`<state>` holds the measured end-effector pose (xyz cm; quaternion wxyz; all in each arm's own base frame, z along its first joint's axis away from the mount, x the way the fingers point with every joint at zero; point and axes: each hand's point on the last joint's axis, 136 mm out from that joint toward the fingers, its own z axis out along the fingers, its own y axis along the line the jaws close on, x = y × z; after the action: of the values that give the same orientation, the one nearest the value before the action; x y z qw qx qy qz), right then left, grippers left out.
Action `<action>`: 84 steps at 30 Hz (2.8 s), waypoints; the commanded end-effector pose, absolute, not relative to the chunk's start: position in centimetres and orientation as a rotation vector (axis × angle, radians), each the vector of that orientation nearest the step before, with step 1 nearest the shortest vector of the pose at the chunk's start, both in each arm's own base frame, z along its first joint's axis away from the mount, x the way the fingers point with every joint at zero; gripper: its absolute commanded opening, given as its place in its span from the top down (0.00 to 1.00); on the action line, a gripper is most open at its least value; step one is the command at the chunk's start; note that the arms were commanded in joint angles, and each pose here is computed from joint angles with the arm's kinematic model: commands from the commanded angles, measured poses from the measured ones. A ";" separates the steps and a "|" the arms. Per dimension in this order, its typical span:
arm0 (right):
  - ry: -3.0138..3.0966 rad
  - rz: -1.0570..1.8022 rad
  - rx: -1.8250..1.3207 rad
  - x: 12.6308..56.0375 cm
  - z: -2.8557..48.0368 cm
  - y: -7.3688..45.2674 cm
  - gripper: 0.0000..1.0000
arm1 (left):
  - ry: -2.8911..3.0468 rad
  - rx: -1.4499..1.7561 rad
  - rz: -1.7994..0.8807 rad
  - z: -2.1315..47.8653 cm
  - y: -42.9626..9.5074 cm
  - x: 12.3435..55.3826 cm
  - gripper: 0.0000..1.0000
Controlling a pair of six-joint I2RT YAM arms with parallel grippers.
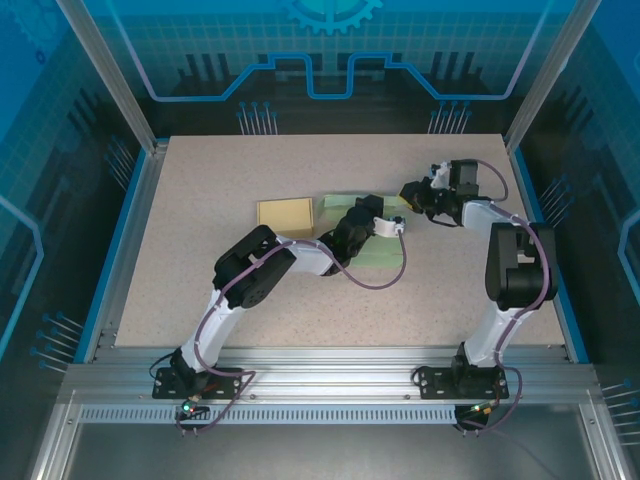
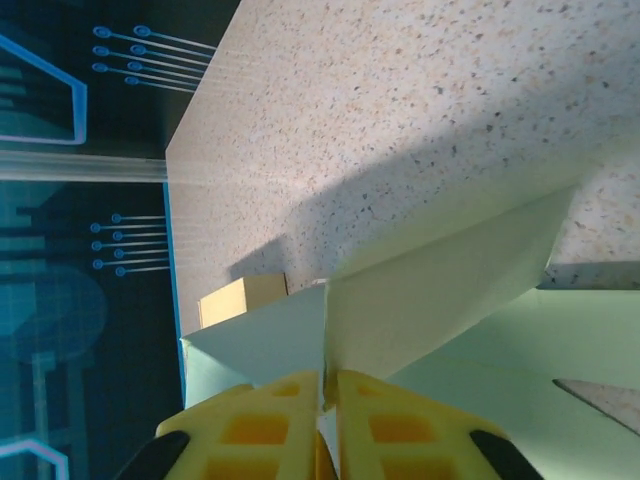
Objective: Fold the paper box
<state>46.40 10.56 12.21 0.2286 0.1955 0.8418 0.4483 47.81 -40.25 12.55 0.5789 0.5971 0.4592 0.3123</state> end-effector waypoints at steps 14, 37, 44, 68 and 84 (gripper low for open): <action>2.352 1.266 0.556 46.3 11.3 11.0 0.95 | 1.483 1.524 -0.279 17.1 -35.6 38.5 0.13; 2.385 1.266 0.552 45.8 11.3 11.4 0.93 | 1.786 1.668 -0.171 12.2 -33.3 45.7 0.30; 2.385 1.267 0.543 45.5 11.8 11.5 0.94 | 1.837 1.688 -0.115 10.7 -32.8 46.7 0.34; 2.446 0.976 0.487 41.5 15.0 8.6 0.52 | 1.916 1.721 -0.116 9.6 -33.0 46.2 0.71; 2.473 0.795 0.372 40.7 17.7 6.9 0.52 | 1.707 1.643 0.135 10.2 -34.9 48.0 0.74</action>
<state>40.73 7.51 17.13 0.2521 0.1434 0.9077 0.3032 47.20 -34.27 9.28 0.3324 0.6415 0.6913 0.0052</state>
